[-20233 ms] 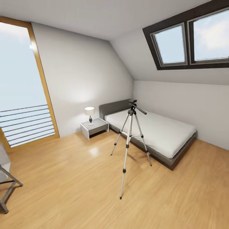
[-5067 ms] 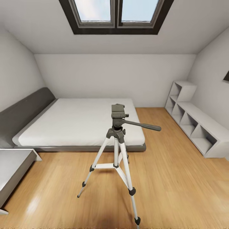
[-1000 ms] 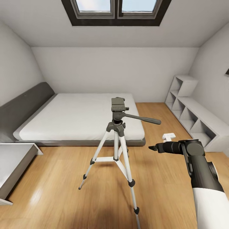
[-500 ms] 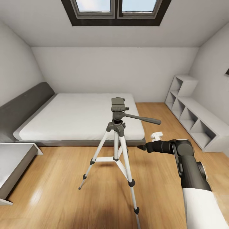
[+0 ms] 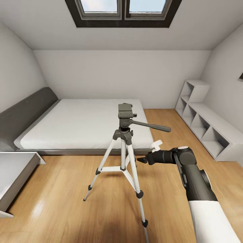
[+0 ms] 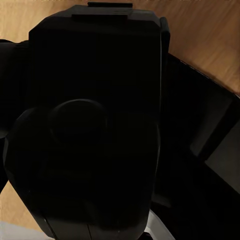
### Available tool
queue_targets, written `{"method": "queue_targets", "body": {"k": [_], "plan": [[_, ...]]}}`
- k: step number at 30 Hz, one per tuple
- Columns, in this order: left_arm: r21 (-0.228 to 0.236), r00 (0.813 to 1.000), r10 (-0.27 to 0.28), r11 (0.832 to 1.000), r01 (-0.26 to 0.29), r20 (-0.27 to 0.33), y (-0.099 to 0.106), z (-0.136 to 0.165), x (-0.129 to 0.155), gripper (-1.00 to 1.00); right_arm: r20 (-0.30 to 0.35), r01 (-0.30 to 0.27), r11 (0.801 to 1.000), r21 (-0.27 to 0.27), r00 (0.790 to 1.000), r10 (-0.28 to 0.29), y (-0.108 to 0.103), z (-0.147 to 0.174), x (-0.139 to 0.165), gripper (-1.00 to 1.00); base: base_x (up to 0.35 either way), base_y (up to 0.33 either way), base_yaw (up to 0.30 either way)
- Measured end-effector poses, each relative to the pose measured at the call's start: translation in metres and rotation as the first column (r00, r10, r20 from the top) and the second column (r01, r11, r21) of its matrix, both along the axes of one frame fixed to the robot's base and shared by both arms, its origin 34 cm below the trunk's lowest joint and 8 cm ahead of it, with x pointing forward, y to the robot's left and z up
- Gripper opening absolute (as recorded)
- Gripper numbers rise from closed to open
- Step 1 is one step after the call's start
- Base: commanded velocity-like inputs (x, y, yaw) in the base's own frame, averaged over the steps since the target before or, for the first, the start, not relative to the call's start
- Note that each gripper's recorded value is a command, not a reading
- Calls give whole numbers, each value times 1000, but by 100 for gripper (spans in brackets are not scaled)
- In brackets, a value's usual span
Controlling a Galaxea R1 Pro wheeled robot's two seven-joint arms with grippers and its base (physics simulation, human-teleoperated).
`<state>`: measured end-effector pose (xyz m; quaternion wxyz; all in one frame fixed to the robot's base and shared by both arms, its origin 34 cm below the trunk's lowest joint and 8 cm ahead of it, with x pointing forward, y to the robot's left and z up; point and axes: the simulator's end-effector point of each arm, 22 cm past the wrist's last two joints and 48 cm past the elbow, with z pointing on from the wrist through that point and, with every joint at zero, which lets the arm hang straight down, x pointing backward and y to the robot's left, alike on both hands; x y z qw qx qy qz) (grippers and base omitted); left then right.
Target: Attach the digital camera to the camera tripod in the bedroom.
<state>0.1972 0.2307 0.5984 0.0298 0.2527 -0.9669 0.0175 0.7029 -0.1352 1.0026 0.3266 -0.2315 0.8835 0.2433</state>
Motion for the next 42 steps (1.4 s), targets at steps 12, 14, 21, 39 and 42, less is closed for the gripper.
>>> {"method": "queue_targets", "body": {"k": [12, 14, 21, 39, 42], "plan": [[0, 1000, 0, 1000, 0, 0, 0, 0, 0, -100, -7, -23, 999, 36, 1000, 23, 23, 2, -4, 100, 0, 0, 0], [0, 1000, 0, 1000, 0, 0, 0, 0, 0, -100, -14, -31, 998, 54, 999, 32, 33, 2, -6, 100, 0, 0, 0], [1, 1000, 0, 1000, 0, 2, 0, 0, 0, -100, -29, -45, 996, 81, 998, 48, 49, 0, -10, 100, 0, 0, 0], [3, 1000, 0, 1000, 0, 5, 1, 0, 1, -100, 24, -139, 986, 93, 990, 137, 86, -45, -14, 100, 0, 0, 0], [3, 1000, 0, 1000, 0, 4, 1, 0, 1, -100, 53, -143, 986, 83, 989, 139, 86, -47, -10, 100, 0, 0, 0]]}}
